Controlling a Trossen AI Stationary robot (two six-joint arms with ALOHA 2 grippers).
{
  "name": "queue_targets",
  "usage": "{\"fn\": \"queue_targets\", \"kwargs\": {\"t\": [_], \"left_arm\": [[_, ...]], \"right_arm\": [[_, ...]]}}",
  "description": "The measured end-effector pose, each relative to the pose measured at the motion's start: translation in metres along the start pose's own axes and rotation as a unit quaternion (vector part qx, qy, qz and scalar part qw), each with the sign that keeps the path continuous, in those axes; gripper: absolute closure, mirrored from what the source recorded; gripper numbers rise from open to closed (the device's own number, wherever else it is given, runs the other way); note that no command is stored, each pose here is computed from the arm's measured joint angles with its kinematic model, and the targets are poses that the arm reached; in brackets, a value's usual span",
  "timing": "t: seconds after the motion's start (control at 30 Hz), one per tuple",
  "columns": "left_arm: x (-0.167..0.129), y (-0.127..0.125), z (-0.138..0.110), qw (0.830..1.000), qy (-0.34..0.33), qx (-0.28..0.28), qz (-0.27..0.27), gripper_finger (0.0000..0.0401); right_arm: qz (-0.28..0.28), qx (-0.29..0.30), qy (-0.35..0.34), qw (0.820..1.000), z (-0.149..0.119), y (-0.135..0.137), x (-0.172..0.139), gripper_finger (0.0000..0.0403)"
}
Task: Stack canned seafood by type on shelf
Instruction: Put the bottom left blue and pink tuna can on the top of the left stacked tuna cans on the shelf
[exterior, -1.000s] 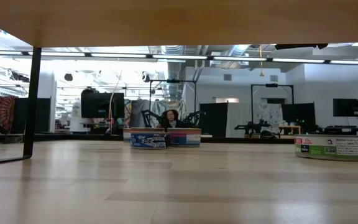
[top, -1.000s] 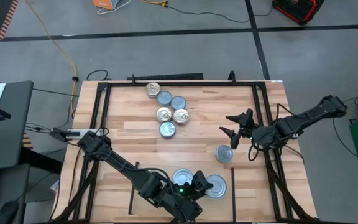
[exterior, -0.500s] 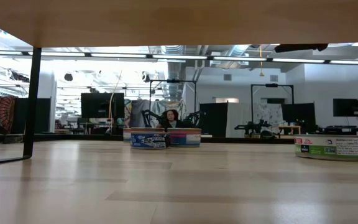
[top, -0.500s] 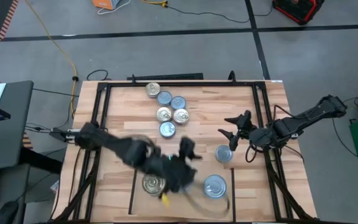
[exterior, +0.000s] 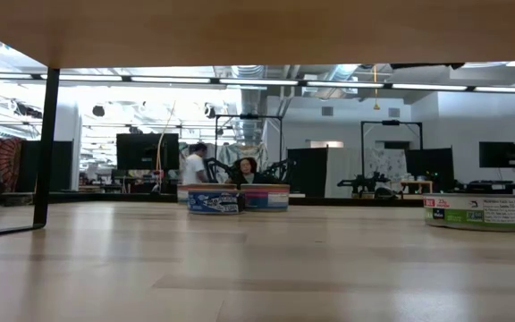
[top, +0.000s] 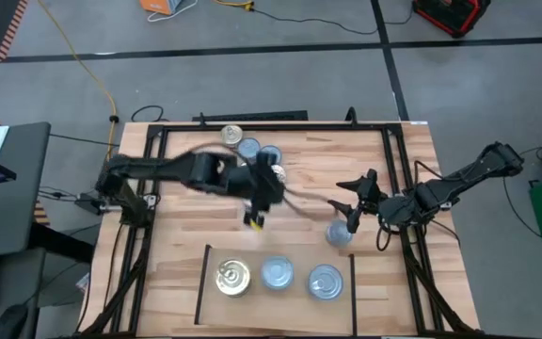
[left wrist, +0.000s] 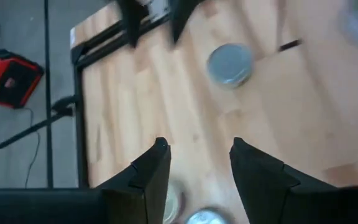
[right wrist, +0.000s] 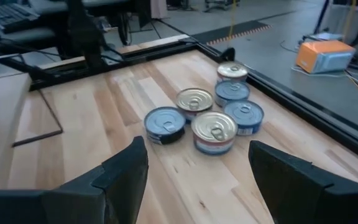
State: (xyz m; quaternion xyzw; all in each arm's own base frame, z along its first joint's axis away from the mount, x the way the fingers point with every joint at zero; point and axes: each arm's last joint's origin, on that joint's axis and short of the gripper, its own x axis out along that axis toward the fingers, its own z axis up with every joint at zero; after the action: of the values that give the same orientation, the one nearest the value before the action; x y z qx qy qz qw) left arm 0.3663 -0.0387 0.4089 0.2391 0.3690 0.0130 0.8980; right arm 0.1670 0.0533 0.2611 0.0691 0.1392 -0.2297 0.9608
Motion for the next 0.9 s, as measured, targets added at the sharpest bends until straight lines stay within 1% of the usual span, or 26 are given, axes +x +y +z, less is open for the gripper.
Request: {"fn": "queue_targets", "kwargs": {"t": [0.13,0.2,0.27,0.4,0.57,0.67,0.8,0.9], "left_arm": [[0.008,0.026,-0.043,1.000,-0.017,-0.019,0.010,0.0257],[0.004,0.037,-0.065,0.998,-0.042,-0.033,0.017,0.0261],[-0.008,0.050,-0.087,0.996,-0.066,-0.049,0.046,0.0263],[-0.023,0.067,-0.129,0.985,-0.082,-0.090,0.118,0.0263],[-0.028,0.074,-0.169,0.965,-0.105,-0.170,0.172,0.0263],[-0.017,0.075,-0.193,0.957,-0.082,-0.195,0.198,0.0263],[-0.001,0.076,-0.225,0.945,-0.027,-0.217,0.241,0.0263],[0.011,0.078,-0.252,0.935,-0.001,-0.252,0.250,0.0263]], "right_arm": [[0.007,-0.008,-0.008,1.000,0.002,0.002,-0.001,0.0101],[0.007,-0.010,-0.015,1.000,0.004,0.002,0.000,0.0101],[0.003,-0.018,-0.023,1.000,0.006,0.001,0.001,0.0101],[-0.007,-0.021,-0.040,0.999,0.012,-0.002,0.005,0.0101],[-0.024,-0.033,-0.028,0.999,0.008,-0.001,0.013,0.0101],[-0.041,-0.064,-0.012,0.997,0.002,0.002,0.025,0.0101],[-0.073,-0.098,0.009,0.992,-0.007,0.004,0.047,0.0101],[-0.092,-0.124,0.019,0.988,-0.011,0.004,0.061,0.0101]]}}
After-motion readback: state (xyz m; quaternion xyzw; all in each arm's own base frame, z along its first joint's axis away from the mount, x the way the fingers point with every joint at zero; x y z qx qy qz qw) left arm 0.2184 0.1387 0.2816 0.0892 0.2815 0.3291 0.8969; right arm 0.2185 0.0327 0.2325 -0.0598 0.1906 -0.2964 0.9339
